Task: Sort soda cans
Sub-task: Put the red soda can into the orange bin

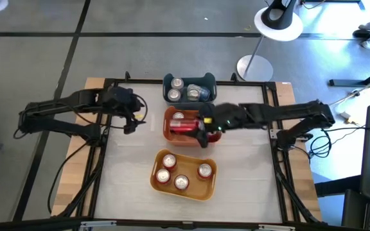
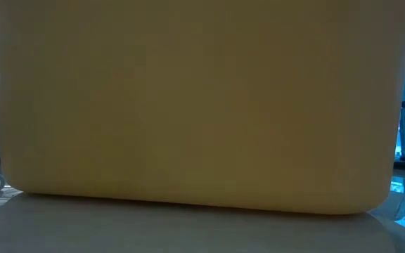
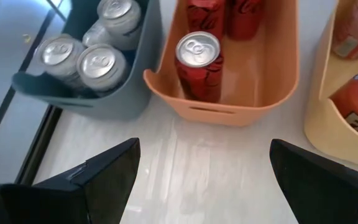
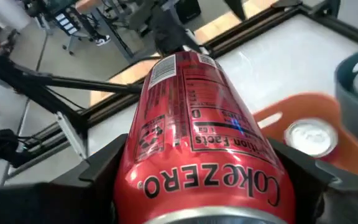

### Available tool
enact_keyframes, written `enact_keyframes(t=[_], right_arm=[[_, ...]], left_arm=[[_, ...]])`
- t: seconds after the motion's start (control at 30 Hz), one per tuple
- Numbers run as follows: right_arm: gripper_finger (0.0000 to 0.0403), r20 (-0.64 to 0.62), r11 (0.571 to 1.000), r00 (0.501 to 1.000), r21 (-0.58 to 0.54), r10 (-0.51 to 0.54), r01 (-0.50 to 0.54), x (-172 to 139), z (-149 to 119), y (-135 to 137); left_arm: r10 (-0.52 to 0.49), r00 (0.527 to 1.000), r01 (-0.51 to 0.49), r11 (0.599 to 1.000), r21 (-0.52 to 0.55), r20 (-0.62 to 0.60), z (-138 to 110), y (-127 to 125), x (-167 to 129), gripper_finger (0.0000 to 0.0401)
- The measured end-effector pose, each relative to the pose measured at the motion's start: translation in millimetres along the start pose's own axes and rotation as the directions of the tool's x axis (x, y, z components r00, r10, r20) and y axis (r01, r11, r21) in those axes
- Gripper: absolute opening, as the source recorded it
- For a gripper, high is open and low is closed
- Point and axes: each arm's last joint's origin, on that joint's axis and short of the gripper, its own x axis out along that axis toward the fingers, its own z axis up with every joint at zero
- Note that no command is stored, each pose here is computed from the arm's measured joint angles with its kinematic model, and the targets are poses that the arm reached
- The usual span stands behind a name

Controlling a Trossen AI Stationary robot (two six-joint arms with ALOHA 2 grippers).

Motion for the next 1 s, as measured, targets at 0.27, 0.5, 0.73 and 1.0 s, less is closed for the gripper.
enact_keyframes(t=[0.27, 0.5, 0.73, 1.0], right_arm=[[0.0285, -0.095, 0.989, 0.993, -0.136, -0.068, 0.055, 36, 10, -43], [0.0285, -0.376, 0.941, 0.889, -0.305, -0.26, 0.146, 61, -12, -57], [0.0285, -0.501, 0.918, 0.802, -0.369, -0.326, 0.143, 79, -32, -67], [0.0285, -0.558, 0.898, 0.749, -0.426, -0.357, 0.111, 106, -53, -74]], left_arm=[[0.04, 0.999, -0.038, 0.993, -0.114, 0.012, -13, 7, 2, 0.0347], [0.051, 0.996, -0.03, 0.967, -0.254, 0.077, -14, 6, 17, 0.0347], [0.044, 0.99, 0.004, 0.942, -0.336, 0.136, -18, 4, 32, 0.0347], [0.024, 0.981, 0.048, 0.933, -0.357, 0.193, -23, -2, 46, 0.0347]])
